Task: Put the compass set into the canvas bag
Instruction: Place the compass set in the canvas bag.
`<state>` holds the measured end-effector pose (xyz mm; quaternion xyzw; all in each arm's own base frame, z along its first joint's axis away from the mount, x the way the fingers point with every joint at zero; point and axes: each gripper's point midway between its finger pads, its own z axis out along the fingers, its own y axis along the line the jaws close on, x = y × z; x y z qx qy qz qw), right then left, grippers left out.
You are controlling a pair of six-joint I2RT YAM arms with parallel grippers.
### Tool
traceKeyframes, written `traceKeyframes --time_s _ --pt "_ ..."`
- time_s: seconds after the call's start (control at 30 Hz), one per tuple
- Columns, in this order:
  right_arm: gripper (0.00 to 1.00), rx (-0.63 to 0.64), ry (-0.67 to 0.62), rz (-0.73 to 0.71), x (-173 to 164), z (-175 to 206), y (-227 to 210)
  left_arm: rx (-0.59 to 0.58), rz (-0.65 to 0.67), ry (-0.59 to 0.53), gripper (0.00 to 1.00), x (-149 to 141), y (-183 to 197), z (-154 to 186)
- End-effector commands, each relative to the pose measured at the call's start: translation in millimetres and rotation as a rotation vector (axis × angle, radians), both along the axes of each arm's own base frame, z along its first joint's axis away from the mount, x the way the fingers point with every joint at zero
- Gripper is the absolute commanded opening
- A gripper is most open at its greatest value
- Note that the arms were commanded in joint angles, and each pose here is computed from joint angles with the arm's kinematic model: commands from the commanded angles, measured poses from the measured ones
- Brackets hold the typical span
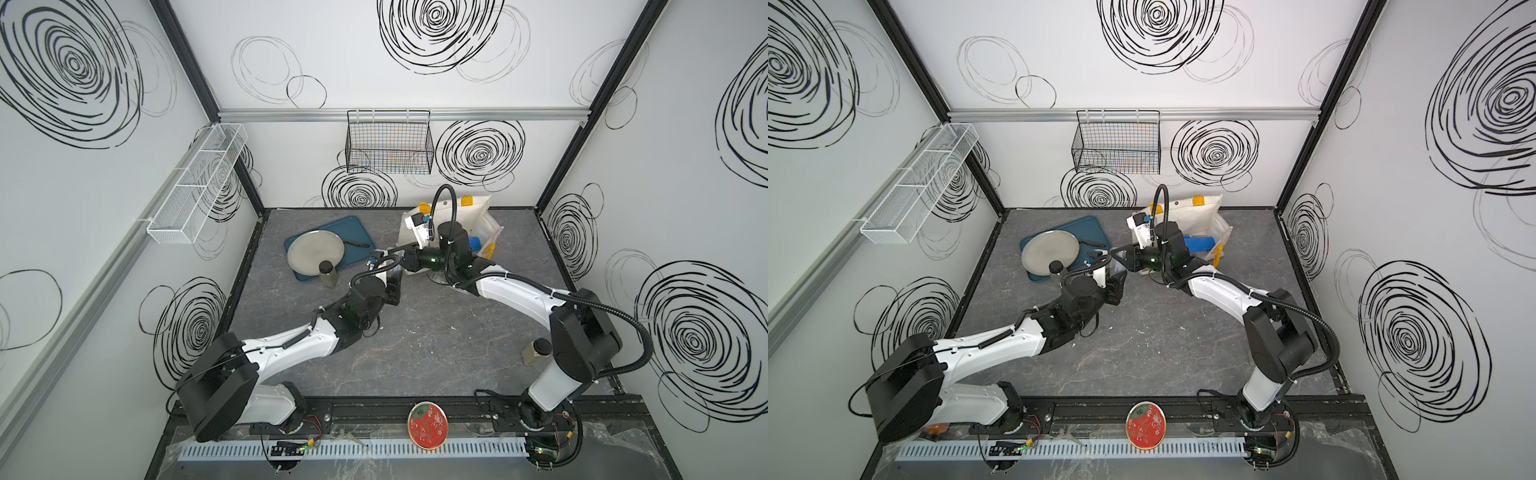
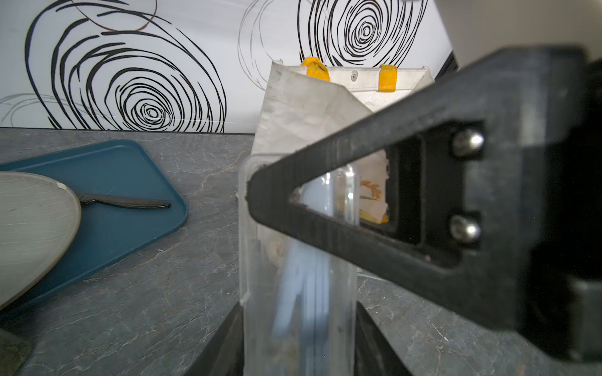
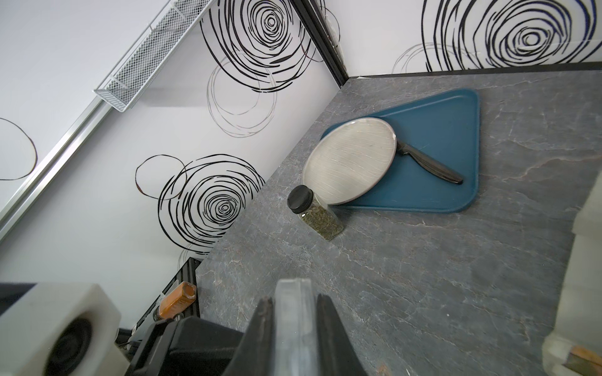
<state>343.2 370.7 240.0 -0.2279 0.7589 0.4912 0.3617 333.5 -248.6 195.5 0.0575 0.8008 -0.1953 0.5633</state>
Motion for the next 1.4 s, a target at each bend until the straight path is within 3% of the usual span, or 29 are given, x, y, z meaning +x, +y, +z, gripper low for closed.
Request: traceKeyframes --time_s 0.0,0.1,0.3,0.5,0.7,0.87,1.1,1.37 --pt "0.11 0.05 -0.042 0.003 2 24 9 0.011 0.012 -0.038 0.61 4 -3 12" --pt "0.1 0.054 -0.05 -0.007 6 28 8 0.011 0.014 -0.034 1.0 4 -1 10" --pt "0.1 0.056 -0.09 -0.021 18 47 2 -0.069 -0.023 -0.104 0.99 -10 8 21" --pt "0.1 0.083 -0.187 -0.118 50 98 -39 -0.164 -0.081 -0.137 0.99 -27 21 23" --pt "0.1 0.072 -0.295 -0.365 92 143 -119 -0.176 -0.068 -0.103 0.99 -28 28 11" --pt "0.09 -0.013 -0.372 -0.605 118 155 -184 -0.176 -0.057 -0.096 0.99 -26 30 8" --pt "0.1 -0.224 -0.366 -0.839 148 112 -233 -0.172 -0.032 -0.086 0.99 -23 36 4" --pt "0.1 -0.312 -0.201 -0.81 180 17 -223 -0.193 0.028 -0.064 0.99 -22 51 -2"
